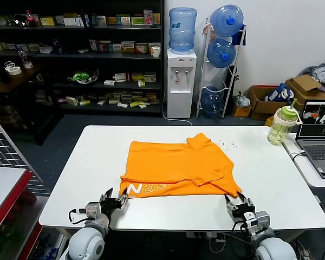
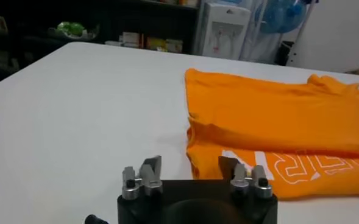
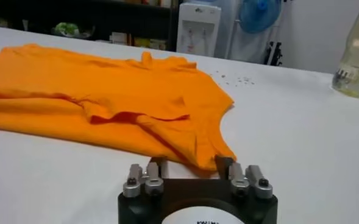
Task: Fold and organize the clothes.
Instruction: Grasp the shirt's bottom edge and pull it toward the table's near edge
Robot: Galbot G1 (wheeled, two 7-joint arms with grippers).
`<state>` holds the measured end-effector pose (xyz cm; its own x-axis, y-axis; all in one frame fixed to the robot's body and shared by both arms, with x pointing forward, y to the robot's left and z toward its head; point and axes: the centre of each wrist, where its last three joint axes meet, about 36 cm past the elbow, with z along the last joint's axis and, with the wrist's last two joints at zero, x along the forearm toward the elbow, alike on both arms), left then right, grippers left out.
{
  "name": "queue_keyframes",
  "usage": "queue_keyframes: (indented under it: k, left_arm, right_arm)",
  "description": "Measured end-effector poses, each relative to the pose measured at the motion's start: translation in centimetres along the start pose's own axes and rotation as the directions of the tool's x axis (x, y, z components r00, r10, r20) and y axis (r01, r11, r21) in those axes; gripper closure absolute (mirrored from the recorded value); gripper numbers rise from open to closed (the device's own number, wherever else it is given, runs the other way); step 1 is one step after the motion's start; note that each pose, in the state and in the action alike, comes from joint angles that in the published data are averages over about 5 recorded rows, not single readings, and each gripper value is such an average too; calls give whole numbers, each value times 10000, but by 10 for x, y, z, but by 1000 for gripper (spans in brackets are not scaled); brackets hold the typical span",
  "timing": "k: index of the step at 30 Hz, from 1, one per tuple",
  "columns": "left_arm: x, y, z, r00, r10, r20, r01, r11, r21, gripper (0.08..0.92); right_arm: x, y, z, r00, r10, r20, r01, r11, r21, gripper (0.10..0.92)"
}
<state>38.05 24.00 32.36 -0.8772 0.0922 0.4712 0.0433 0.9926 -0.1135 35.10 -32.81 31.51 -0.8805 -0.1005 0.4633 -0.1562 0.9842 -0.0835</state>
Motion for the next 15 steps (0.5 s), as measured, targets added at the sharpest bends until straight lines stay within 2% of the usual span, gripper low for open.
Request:
queue_keyframes:
  k: [9, 12, 15]
  left_arm:
    - [0, -4, 6, 10000, 10, -51, -10, 10000, -26, 661]
    - [-1, -4, 6, 10000, 8, -28, -8, 10000, -22, 748]
    - [0, -4, 5, 10000, -12, -8, 12, 10000, -23, 834]
  right_arm:
    - [2, -1, -1, 9998, -23, 174, 24, 10000, -66, 836]
    - [3, -1, -1, 9998, -27, 209, 29, 9999, -114, 891]
    - [6, -1, -2, 9997, 1, 246, 3, 9999, -161, 898]
